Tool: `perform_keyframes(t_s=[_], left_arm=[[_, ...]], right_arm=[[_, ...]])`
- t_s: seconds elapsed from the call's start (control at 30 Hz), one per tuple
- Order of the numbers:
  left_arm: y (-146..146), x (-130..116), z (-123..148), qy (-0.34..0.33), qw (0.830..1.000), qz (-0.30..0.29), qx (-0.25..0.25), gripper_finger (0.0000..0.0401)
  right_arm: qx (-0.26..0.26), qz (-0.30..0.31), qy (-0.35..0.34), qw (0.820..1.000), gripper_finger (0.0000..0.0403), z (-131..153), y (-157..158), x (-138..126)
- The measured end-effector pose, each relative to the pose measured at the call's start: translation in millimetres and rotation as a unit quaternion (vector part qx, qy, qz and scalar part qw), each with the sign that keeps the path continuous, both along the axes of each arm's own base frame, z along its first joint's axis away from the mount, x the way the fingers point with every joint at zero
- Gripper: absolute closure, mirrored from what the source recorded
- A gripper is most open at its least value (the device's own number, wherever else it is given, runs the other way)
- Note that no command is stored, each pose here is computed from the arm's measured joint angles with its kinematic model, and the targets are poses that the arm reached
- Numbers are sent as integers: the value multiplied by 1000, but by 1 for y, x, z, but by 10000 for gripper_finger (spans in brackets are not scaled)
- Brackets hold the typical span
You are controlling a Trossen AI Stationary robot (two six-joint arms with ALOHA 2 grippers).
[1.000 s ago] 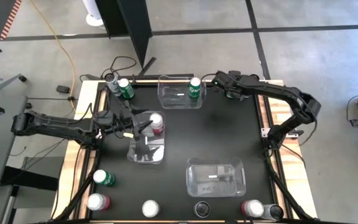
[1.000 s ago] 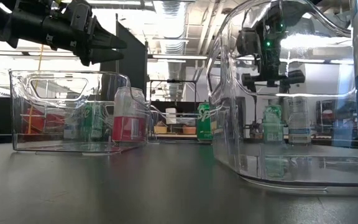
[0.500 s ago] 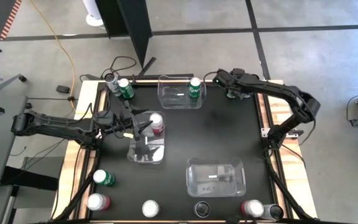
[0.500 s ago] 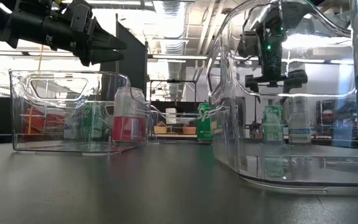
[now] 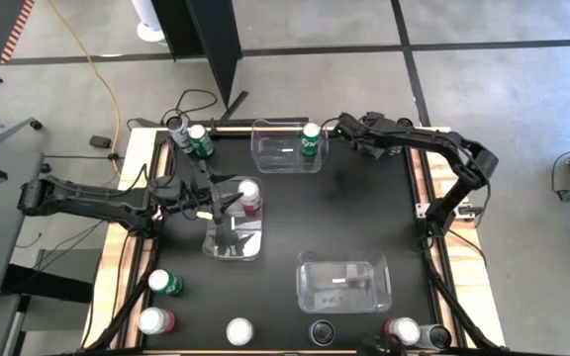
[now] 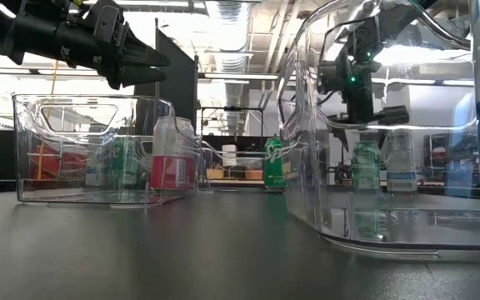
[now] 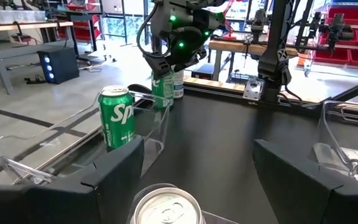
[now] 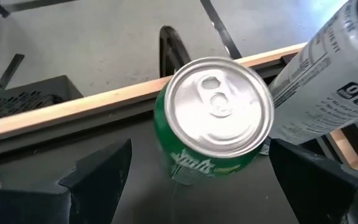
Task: Sort soda cans
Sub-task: Put the green soda can into the top transparent bin
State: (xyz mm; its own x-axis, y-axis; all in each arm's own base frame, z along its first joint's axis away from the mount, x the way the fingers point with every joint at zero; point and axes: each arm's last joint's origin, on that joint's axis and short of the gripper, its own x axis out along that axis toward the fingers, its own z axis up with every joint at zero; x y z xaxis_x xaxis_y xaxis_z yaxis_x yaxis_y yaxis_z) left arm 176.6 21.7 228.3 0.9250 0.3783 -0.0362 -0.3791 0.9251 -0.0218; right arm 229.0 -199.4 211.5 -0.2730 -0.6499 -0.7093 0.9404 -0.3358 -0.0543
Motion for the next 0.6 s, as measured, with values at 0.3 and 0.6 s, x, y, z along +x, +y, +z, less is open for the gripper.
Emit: perform_keyframes(t_s=[0.3, 0.6], left_arm=[[0, 0, 0, 0, 1000, 0, 3, 106], [0, 0, 0, 1, 1000, 0, 2, 106]], right_arm=[[-10, -25, -5, 1000, 3, 1, -8, -7], [-15, -36, -14, 999, 3, 1, -11, -8]])
